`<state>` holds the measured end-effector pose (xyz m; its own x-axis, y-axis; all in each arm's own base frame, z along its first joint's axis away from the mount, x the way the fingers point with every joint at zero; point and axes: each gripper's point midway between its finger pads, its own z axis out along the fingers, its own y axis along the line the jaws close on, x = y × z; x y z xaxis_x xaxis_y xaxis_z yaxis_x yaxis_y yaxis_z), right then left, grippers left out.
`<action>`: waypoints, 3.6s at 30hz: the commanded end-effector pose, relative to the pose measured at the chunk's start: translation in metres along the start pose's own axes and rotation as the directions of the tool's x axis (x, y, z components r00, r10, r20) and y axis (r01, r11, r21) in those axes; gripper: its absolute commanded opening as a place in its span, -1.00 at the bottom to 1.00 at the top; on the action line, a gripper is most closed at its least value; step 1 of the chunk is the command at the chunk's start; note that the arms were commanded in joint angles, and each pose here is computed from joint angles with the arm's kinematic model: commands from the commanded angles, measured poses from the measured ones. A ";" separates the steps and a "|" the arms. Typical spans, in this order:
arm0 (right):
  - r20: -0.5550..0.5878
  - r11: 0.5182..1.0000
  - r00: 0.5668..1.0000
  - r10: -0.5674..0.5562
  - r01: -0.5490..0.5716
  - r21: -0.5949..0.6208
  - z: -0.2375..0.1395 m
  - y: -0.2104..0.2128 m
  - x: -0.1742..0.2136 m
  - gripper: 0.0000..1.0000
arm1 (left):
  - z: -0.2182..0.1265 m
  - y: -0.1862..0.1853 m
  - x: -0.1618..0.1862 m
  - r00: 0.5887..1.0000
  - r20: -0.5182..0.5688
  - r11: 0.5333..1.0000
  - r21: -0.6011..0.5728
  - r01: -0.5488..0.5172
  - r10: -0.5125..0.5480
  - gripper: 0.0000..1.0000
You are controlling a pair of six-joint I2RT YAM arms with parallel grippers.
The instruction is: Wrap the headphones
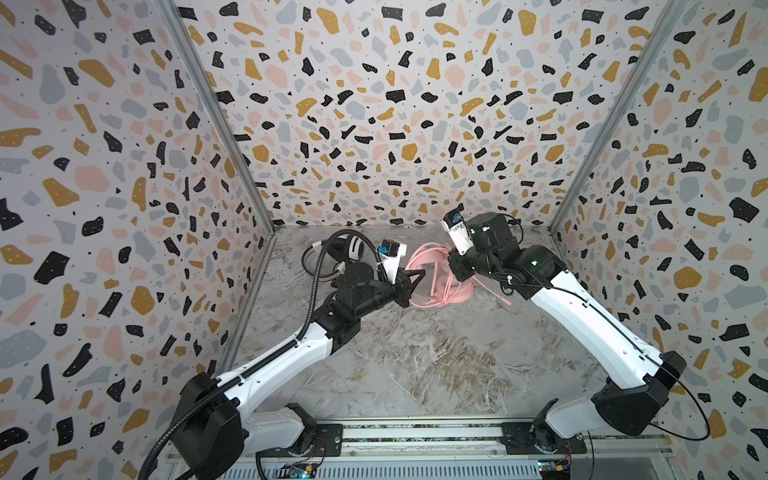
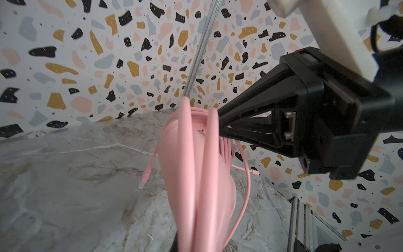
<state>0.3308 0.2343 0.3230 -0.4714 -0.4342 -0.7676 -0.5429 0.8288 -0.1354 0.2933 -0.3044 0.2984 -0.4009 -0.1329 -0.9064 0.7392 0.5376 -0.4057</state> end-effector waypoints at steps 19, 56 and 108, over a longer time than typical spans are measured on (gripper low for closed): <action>-0.158 0.984 0.977 0.142 -0.157 -0.087 0.004 0.028 0.113 -0.73 | -0.052 -0.023 0.077 0.980 0.060 0.977 0.109 0.181 -0.188 -1.00; -0.407 0.805 0.752 0.519 -0.590 -0.061 0.037 -0.021 0.228 -0.03 | -0.030 -0.001 0.104 0.985 -0.069 0.987 -0.002 0.158 -0.157 -1.00; -0.202 0.806 0.899 0.388 -0.437 -0.398 -0.026 0.085 0.075 -0.89 | -0.027 0.023 0.074 0.972 0.058 0.973 0.030 0.227 -0.228 -1.00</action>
<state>0.2325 0.2772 0.2472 -0.7894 -0.1955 -0.5819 -0.5255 0.7051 0.4761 0.2519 -0.2851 0.1614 -0.6410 -0.1168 -0.7586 0.5823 0.5699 -0.5798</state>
